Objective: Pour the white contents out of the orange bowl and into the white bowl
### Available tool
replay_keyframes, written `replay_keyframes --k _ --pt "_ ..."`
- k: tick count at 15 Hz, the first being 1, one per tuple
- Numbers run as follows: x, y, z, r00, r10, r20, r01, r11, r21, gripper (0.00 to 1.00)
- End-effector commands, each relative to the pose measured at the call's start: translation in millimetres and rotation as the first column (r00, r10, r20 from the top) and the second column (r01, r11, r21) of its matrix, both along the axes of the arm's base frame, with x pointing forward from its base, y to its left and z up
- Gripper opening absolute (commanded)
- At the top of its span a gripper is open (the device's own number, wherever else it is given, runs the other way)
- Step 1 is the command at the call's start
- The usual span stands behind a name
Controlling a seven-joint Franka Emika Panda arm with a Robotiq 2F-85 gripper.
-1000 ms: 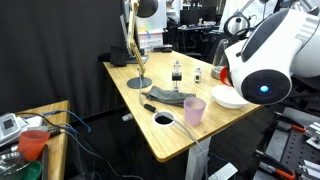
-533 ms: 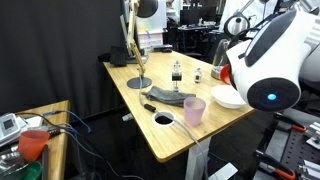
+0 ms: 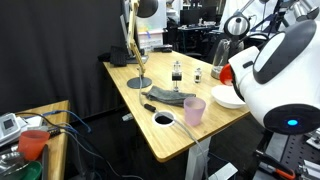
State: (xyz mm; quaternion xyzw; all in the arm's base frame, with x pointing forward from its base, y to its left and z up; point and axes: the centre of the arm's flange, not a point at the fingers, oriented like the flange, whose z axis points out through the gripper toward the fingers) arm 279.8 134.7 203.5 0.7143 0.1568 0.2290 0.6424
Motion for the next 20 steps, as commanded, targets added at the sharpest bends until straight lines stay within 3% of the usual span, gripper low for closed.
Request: replay_keyframes --k 1,5,9,13,20 --pt "-3.8 -3.9 -7.5 1.0 -0.002 0.0 0.002 0.999 -0.037 0.02" --pt "-2.9 -7.0 -9.6 1.0 -0.016 -0.018 0.016 1.0 -0.013 0.02" --pt "1.3 -14.2 -9.7 0.995 -0.073 -0.066 0.079 0.992 0.096 0.02" --pt "12.1 -28.9 -9.8 0.986 -0.139 -0.095 0.155 0.968 0.199 0.02" --pt "32.2 -49.2 9.0 0.972 -0.223 -0.072 0.234 0.912 0.337 0.02"
